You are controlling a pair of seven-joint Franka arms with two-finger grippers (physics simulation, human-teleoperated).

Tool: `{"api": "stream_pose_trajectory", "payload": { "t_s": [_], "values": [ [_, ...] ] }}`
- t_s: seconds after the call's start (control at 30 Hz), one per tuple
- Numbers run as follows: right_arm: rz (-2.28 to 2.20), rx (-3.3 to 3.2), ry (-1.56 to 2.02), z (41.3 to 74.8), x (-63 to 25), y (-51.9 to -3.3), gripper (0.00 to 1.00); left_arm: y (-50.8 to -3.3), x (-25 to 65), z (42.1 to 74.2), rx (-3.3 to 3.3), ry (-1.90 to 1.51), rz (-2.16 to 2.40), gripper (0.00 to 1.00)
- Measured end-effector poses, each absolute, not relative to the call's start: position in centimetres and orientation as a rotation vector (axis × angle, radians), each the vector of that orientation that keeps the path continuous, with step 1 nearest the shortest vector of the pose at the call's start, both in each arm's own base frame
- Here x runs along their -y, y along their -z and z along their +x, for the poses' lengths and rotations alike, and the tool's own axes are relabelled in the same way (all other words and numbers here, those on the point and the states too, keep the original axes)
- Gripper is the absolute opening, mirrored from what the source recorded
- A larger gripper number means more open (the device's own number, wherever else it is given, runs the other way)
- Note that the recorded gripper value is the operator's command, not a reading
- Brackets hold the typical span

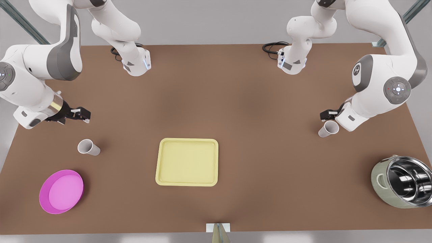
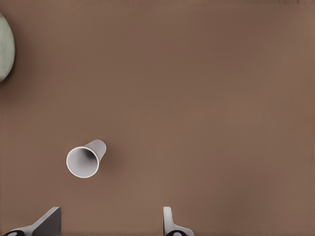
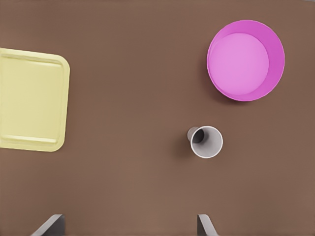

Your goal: Use both arms to respectively pick up the white IKEA cups from the middle-left and middle-right positions, then place the white IKEA cups onto the middle-middle tray, ensuring that the cups remain upright and do not tip over

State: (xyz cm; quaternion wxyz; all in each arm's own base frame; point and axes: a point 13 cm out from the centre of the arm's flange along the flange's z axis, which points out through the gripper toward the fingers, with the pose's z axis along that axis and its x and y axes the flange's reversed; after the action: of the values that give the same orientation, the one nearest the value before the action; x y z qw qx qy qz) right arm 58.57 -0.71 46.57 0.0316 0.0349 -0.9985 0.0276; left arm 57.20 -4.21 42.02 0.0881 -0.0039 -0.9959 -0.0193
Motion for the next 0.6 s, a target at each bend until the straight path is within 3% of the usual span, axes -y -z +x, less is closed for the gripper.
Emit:
{"api": "stream_pose_trajectory", "payload": {
  "t_s": [0.1,0.23,0.33,0.47,0.6],
  "values": [
    [0.094,3.058,-0.079,58.8,1.4,-45.5,1.00,-40.4,2.8,57.2,2.939,0.062,0.030,1.00],
    [-0.117,2.940,-0.041,59.0,11.8,-38.1,1.00,-26.6,-12.1,53.7,2.784,0.049,0.340,1.00],
    [-0.251,2.847,-0.003,56.8,19.2,-32.0,1.00,-20.6,-16.3,51.3,2.788,0.041,0.405,1.00],
    [-0.310,2.776,0.037,52.7,23.1,-25.7,1.00,-16.3,-16.8,50.2,2.832,0.016,0.393,1.00],
    [-0.253,2.815,0.054,53.7,22.0,-21.7,1.00,-13.7,-16.1,49.9,2.867,-0.018,0.374,1.00]
  ]
}}
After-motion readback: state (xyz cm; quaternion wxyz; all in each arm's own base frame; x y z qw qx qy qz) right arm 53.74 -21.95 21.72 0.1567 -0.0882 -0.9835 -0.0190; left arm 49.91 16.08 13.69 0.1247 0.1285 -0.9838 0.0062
